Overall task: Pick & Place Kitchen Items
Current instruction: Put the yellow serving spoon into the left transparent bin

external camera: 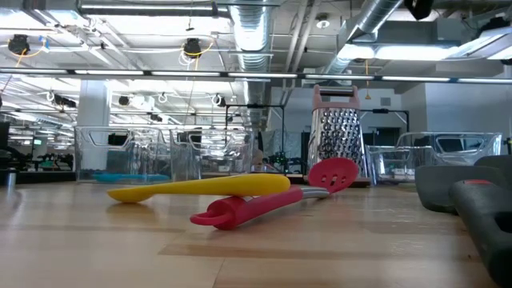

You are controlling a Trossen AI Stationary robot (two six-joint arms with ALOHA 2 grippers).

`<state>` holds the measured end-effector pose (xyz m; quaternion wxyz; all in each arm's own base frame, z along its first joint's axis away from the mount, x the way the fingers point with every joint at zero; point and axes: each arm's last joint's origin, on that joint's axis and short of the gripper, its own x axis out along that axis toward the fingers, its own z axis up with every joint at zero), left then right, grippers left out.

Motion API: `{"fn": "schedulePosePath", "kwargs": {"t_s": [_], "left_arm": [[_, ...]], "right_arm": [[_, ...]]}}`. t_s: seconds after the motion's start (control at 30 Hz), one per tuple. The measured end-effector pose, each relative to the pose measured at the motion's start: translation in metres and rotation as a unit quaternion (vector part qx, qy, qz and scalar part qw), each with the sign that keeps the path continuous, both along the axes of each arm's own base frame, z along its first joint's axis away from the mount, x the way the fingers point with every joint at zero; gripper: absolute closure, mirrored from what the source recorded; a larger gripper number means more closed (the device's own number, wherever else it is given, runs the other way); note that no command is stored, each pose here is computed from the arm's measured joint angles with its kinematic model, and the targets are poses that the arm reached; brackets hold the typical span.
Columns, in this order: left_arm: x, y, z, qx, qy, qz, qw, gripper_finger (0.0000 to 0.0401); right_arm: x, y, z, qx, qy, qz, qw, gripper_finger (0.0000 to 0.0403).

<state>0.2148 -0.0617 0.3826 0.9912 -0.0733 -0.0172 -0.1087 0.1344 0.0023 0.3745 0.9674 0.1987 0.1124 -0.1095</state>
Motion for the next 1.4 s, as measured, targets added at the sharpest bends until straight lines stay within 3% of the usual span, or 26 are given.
{"fn": "schedulePosePath", "kwargs": {"t_s": [0.3, 0.47, 0.83, 1.13, 1.4], "left_arm": [[0.020, -0.007, 0.019, -0.014, -0.063, 0.004, 0.998, 0.0398], [0.034, -0.016, 0.038, 0.021, -0.088, -0.021, 0.996, 0.0398], [0.084, -0.028, 0.023, 0.088, -0.013, -0.019, 0.996, 0.0398], [0.115, -0.020, 0.019, 0.078, 0.001, -0.024, 0.997, 0.0398], [0.121, -0.014, 0.015, 0.061, 0.010, -0.017, 0.998, 0.0398]], "right_arm": [[0.000, 0.002, 0.000, 0.000, -0.001, 0.006, 1.000, 0.0402], [0.000, 0.002, 0.000, 0.000, -0.001, 0.006, 1.000, 0.0402], [0.000, 0.002, 0.000, -0.002, 0.000, 0.006, 1.000, 0.0402], [0.000, 0.002, 0.000, -0.004, 0.000, 0.007, 1.000, 0.0402], [0.000, 0.002, 0.000, -0.005, 0.000, 0.007, 1.000, 0.0402]]}}
